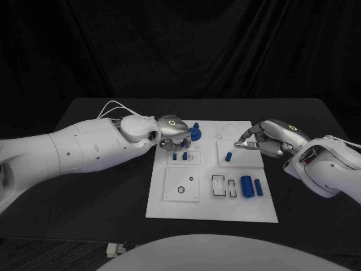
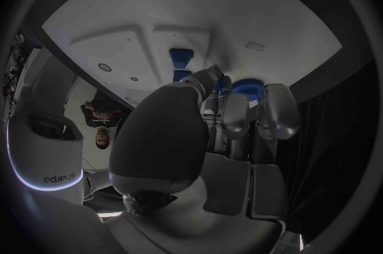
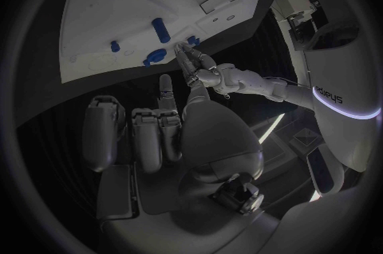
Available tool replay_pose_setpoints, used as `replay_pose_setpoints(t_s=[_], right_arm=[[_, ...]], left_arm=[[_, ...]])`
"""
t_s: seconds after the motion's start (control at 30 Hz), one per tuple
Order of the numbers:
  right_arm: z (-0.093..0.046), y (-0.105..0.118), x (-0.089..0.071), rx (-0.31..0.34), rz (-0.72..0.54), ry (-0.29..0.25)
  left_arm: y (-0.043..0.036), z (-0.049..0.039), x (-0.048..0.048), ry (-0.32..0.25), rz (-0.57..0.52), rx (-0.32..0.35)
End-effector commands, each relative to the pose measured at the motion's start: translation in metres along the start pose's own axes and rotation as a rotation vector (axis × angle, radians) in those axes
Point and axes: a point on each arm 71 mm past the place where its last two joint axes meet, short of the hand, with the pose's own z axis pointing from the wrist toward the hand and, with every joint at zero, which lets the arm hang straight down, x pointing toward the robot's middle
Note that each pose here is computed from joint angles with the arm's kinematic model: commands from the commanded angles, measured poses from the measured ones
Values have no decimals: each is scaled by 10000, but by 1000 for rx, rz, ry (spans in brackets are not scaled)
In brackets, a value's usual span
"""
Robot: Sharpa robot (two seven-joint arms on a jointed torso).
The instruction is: Assemble the parts on the task board
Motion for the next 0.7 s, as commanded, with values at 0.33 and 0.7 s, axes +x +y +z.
replay_pose_setpoints(t_s=[0.33, 0.7], right_arm=[[-4, -8, 20, 14, 1, 9], [-27, -22, 8, 18, 1, 5]], left_arm=[[-12, 8, 8, -3, -4, -1], [64, -90, 2, -66, 8, -37]])
